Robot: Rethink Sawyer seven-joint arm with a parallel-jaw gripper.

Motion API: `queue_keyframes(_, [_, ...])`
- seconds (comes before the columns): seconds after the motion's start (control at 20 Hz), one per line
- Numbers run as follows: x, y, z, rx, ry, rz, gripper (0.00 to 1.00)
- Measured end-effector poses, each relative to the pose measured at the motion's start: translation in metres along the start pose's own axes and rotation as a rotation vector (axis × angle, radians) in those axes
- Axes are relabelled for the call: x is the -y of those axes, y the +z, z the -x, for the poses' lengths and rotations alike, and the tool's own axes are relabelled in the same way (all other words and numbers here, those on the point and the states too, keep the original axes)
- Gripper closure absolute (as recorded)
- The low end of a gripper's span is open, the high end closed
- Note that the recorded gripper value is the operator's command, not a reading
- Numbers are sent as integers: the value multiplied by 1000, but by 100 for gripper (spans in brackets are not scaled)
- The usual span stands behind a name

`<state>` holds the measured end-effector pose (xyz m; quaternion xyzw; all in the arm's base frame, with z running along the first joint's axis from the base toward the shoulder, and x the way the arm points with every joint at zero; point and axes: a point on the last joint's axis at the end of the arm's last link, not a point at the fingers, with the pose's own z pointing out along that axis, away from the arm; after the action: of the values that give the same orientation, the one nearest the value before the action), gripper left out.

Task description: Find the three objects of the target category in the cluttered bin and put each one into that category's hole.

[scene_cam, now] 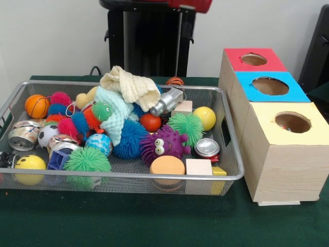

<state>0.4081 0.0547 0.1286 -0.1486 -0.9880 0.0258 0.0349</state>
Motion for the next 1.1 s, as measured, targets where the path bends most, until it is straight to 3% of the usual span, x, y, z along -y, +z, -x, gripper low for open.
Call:
queue_keyframes(0.25, [27,35,4,61,-22,-31,100])
queue_keyframes(0.3, [34,54,-2,85,-60,-42,0])
queue_keyframes(0.6, [37,72,-16,72,-111,-46,0])
queue_keyframes(0.95, [35,85,-53,-17,-135,-40,0])
queue_keyframes(1.1, [34,85,-60,-32,-137,-36,0])
